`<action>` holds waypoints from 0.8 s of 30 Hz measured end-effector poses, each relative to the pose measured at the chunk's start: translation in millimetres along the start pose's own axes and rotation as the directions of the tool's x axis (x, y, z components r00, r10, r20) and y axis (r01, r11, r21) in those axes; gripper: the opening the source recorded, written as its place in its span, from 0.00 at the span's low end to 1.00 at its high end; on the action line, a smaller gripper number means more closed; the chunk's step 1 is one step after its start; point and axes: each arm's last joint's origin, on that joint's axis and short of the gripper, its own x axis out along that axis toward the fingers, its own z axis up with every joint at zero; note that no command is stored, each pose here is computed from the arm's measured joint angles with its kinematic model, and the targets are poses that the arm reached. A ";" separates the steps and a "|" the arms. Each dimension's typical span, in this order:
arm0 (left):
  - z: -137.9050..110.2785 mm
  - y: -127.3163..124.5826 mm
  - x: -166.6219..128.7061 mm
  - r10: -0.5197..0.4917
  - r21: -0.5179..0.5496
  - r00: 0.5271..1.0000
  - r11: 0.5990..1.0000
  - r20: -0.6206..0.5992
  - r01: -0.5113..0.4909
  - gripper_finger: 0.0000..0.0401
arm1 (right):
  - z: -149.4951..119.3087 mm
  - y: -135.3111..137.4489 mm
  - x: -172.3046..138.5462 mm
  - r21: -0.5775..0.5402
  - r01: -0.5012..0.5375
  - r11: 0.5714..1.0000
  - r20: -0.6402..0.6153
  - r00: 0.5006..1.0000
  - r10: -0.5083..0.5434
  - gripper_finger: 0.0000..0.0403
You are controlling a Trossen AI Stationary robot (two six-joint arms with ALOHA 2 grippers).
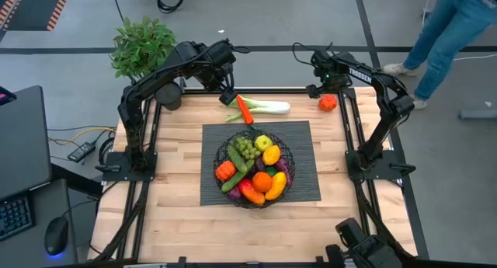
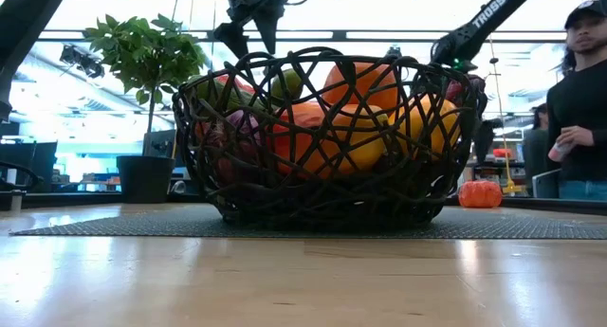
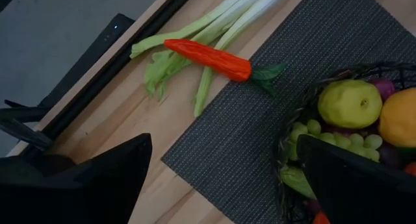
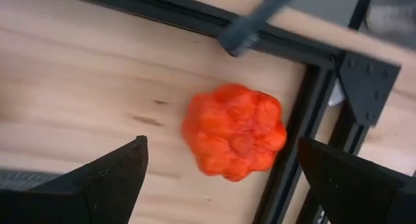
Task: Build produce basket
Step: Put the orange pumpkin into the black wire basket
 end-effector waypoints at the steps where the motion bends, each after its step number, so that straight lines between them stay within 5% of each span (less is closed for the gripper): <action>1: 0.1 0.1 0.0 0.000 -0.008 1.000 1.000 0.000 0.000 0.97 | -0.7 -2.8 3.8 0.028 -0.003 1.000 -0.006 1.000 0.003 0.98; 16: 1.7 -0.3 0.0 -0.004 -0.027 1.000 1.000 0.017 0.005 0.97 | -1.7 -3.1 25.0 0.297 -0.007 0.955 0.060 0.998 -0.012 0.96; 24: 1.6 -0.3 0.0 -0.004 -0.026 1.000 1.000 0.017 0.005 0.97 | -6.9 0.6 33.3 0.291 0.034 0.956 0.070 0.996 -0.057 0.95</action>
